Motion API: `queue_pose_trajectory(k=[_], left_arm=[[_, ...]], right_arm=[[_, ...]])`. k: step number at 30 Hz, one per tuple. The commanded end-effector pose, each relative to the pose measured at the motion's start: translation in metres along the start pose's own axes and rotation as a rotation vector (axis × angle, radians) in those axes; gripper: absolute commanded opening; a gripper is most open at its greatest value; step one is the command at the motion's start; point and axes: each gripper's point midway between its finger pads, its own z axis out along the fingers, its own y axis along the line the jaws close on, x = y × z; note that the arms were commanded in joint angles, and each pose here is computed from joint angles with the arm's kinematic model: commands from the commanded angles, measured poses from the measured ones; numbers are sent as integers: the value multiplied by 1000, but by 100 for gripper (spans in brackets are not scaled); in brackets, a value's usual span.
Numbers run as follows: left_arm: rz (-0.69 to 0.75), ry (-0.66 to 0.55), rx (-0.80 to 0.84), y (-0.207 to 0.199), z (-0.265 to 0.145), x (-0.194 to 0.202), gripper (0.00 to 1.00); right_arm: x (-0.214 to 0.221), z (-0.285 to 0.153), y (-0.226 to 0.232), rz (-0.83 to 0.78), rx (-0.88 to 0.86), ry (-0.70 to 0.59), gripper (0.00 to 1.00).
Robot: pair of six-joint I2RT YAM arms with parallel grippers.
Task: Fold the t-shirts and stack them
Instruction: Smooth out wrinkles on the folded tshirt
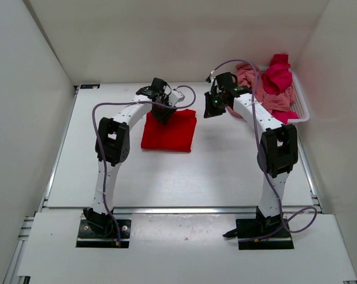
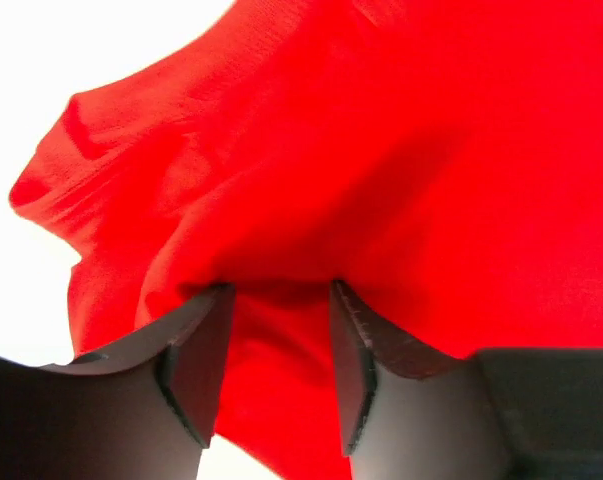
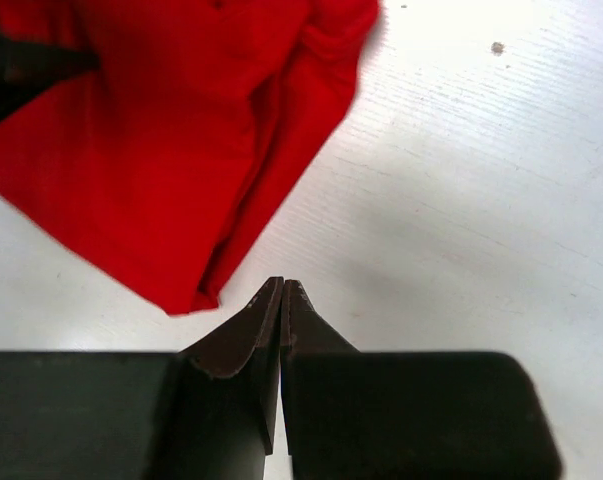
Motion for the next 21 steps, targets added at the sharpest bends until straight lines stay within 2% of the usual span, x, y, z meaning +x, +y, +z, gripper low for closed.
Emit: queue_pose_trajectory(k=[1,6,7,9,11,13,14,16,18,21], left_arm=[[-14,-149,-130,31,-21,-61,56],[-156,-188,-136,47,-10,-75,66],[-174,-175,-106,43,-5,-71,69],[-272,-236,-30,42,-20,-85,74],[-325,-317,-15,51,-48,-101,79],[-346,-355,-38,62,-71,-106,80],[-340,-387,-45,66,-89,-111,81],[-395,-402,-64,87,-99,-100,82],[-429,-380,-113,110,-105,-80,84],[-482,-305,-87,116,-95,-40,86]], right_arm=[[-11,-17,11,-27,-8,-60,0],[-4,-10,15,-21,-28,-42,0],[-5,-7,21,-35,-39,-41,0],[-15,-7,23,-35,-39,-64,3],[-24,-1,23,-30,-44,-77,14],[-29,10,30,-27,-81,-71,32],[-39,9,35,-32,-105,-92,37],[-41,28,38,-28,-134,-77,58],[-43,35,37,-9,-129,-70,65],[-28,47,40,19,-123,-29,72]])
